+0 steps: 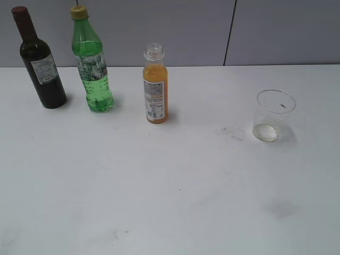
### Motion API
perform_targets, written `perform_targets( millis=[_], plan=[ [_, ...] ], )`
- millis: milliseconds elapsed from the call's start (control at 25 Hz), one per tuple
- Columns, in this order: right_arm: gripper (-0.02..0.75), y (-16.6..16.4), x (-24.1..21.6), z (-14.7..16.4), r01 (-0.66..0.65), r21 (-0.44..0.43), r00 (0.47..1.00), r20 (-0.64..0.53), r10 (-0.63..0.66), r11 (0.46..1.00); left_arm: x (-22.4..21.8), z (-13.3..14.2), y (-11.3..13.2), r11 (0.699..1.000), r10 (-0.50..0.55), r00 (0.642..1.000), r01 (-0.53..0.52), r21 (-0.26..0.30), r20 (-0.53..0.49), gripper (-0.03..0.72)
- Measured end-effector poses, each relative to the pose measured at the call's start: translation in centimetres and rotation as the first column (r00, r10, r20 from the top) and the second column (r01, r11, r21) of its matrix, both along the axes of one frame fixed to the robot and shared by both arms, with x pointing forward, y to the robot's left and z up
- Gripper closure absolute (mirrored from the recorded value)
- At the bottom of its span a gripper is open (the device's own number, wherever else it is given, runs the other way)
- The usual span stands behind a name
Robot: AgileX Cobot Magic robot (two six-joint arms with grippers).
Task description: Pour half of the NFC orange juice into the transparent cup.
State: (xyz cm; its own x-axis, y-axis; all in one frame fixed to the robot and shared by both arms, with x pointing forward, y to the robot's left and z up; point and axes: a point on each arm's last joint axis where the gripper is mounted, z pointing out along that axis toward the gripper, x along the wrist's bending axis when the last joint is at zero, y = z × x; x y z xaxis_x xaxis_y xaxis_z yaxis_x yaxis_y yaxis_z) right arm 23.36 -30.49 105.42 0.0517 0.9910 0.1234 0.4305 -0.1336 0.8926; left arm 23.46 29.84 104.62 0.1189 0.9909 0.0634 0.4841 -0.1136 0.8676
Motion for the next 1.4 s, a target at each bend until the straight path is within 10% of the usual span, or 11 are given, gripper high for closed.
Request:
perform_targets(
  millis=[800,1400],
  plan=[
    [0.148,0.1,0.4,1.2,-0.034,-0.068,0.996,0.085,0.039,0.997,0.0,0.0,0.0,1.000,0.000,1.000,0.000,0.000,0.000,0.102],
    [0.148,1.3,11.3,1.7,-0.092,-0.137,0.980,0.163,0.114,0.986,0.0,0.0,0.0,1.000,0.000,1.000,0.000,0.000,0.000,0.102]
  ],
)
